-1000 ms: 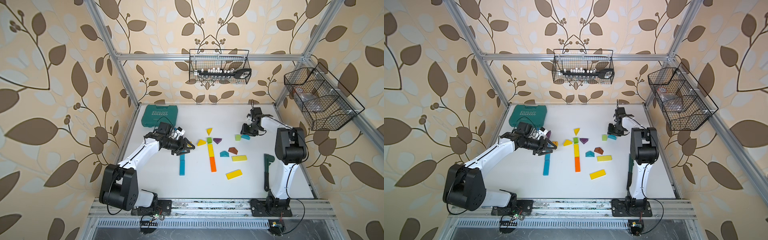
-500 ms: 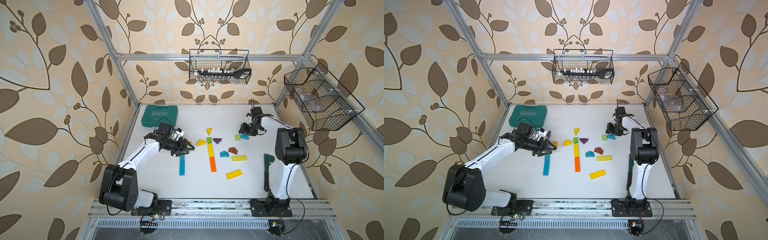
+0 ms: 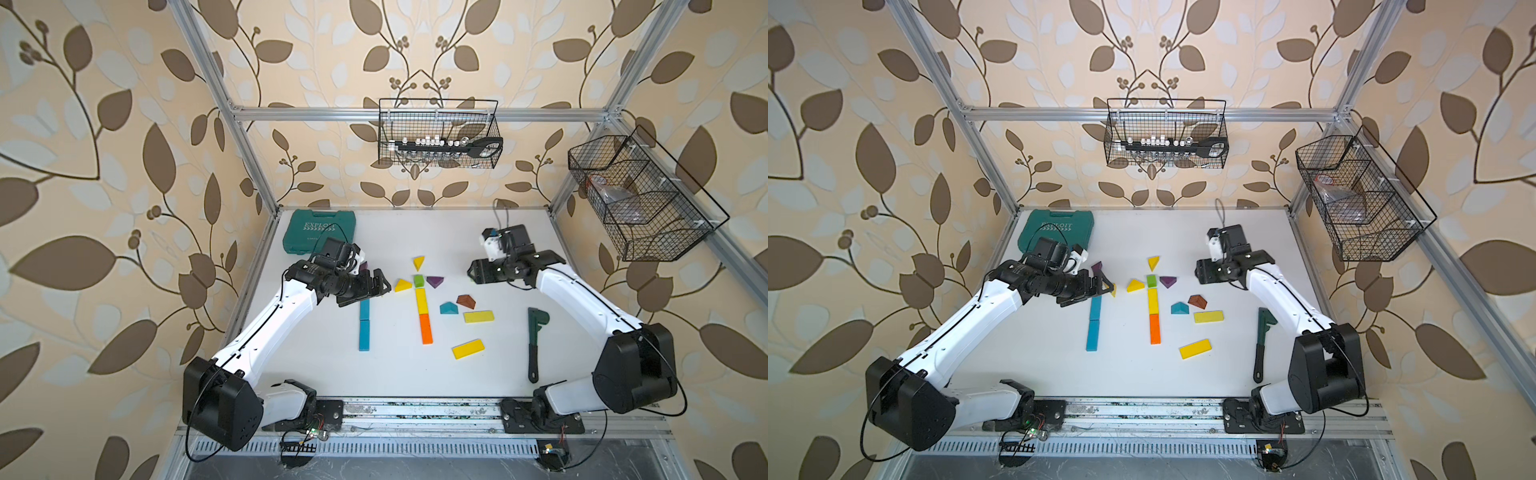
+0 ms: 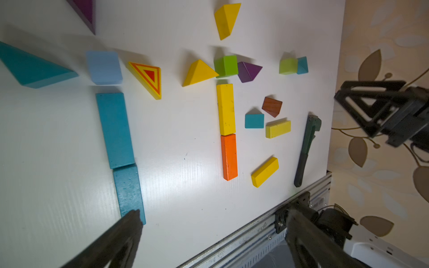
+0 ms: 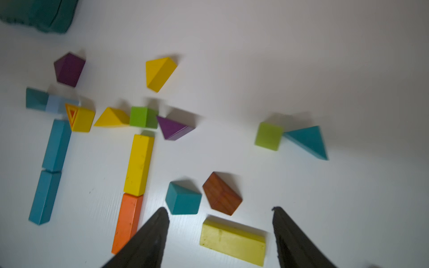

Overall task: Assemble a small pinwheel with building blocks
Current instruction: Assemble the building block at the center of the board, then pick up the building block from the center of the board.

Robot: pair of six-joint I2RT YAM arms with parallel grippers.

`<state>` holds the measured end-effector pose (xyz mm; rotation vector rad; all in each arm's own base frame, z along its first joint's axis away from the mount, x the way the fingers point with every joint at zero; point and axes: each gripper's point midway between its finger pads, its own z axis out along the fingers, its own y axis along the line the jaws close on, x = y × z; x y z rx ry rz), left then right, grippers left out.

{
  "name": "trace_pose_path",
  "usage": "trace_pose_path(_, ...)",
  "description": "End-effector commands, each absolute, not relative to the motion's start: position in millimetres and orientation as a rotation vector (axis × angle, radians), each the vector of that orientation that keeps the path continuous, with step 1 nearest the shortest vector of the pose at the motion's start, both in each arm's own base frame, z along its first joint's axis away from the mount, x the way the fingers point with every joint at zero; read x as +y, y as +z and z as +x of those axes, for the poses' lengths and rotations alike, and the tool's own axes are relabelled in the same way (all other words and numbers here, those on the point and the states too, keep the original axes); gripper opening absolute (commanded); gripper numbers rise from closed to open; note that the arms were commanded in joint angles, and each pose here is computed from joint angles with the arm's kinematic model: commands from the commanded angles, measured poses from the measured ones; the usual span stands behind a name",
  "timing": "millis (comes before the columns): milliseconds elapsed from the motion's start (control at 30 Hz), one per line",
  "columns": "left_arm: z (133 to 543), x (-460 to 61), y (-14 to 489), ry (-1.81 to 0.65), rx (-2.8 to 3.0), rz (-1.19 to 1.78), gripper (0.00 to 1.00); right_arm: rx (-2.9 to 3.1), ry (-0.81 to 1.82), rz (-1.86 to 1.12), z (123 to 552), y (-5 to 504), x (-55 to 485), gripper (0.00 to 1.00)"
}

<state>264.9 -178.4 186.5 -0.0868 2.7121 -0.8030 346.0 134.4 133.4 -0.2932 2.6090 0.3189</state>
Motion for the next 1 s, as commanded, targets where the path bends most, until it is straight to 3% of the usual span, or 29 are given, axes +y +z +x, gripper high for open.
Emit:
trace_pose_path(0,268,-149,187,-0.632,2.723,-0.194,0.99,2.701,0.229,-0.464,318,103,155,0.69)
trace_pose_path(267,255,-138,183,-0.556,2.773,-0.136,0.99,2.756,0.065,-0.947,303,77,176,0.68)
trace_pose_path(367,251,-136,182,-0.557,2.763,-0.12,0.99,2.637,0.112,-1.274,290,74,184,0.71)
trace_pose_path(533,249,-136,177,-0.555,2.77,-0.101,0.99,2.284,0.277,-1.541,291,85,210,0.74)
trace_pose_path(967,247,-133,183,-0.551,2.739,-0.091,0.99,2.2,0.334,-1.748,315,44,206,0.62)
